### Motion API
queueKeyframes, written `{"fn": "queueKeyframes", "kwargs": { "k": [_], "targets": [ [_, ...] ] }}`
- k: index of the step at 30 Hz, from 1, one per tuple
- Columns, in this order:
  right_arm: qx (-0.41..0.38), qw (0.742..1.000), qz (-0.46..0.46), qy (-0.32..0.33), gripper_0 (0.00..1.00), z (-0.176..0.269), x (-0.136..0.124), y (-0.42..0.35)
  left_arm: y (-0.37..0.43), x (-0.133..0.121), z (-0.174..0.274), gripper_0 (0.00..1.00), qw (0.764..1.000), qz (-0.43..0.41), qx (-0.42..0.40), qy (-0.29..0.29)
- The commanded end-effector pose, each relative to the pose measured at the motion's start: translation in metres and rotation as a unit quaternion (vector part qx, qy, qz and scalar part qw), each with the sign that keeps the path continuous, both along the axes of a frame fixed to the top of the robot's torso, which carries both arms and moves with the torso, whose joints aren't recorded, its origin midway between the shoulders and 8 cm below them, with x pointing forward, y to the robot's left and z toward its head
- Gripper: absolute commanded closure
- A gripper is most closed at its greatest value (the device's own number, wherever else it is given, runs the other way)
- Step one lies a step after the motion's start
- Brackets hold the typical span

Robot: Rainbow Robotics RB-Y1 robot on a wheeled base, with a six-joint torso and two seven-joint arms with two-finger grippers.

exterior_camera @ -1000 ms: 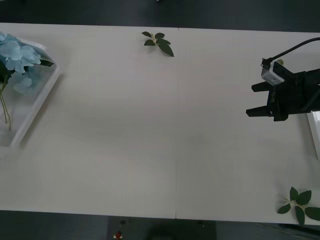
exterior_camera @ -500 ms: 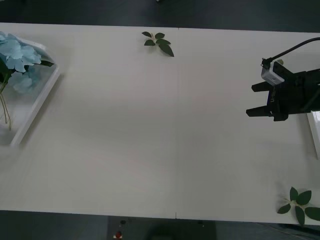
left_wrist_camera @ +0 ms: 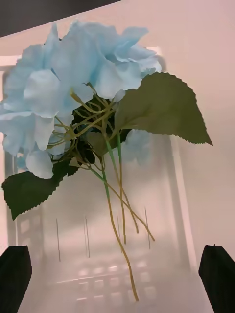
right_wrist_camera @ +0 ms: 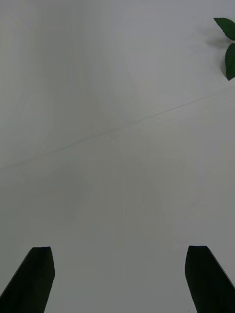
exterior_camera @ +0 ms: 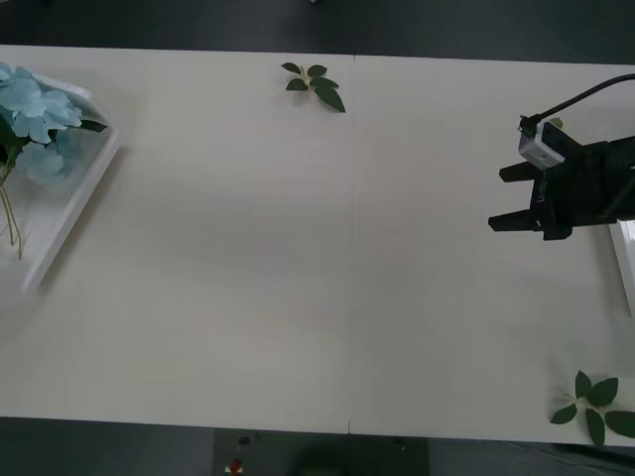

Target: Put the red flowers into the right box and the blue flowers into the left box

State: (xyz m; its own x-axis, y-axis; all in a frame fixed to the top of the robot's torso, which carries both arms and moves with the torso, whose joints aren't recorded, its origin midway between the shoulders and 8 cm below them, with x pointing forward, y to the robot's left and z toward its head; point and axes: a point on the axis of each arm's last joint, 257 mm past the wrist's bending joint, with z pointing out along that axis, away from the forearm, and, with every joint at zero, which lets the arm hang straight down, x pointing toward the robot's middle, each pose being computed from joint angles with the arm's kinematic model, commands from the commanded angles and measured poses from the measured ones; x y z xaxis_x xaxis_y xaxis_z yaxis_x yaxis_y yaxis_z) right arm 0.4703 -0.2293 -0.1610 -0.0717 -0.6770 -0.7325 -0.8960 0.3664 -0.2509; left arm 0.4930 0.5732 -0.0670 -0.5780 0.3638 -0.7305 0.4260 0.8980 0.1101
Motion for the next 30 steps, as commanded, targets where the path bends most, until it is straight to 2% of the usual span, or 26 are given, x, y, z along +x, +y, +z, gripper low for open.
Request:
{"fn": "queueKeyframes", "kwargs": {
  "k": [1,9,21,30],
  "targets": [
    [-0.019,0.999,0.008,-0.035,0.22,0.025,0.011,-0.007,-0.003,-0.004,0.054,0.00,0.999,-0.012,0.031,-0.015],
    [-0.019,0.999,0.008,-0.035,0.22,0.025,0.011,-0.007,-0.064,0.004,0.064,0.00,0.999,-0.016,-0.031,0.012],
    [-0.019,0.999,0.008,-0.035,0.22,0.025,0.011,-0.007,-0.187,0.013,0.062,0.00,0.991,-0.045,-0.125,0.016],
    [-0.019,0.999,0.008,-0.035,0.22,0.025,0.011,-0.007,-0.277,0.003,0.059,0.00,0.981,-0.077,-0.176,0.024]
  ]
}}
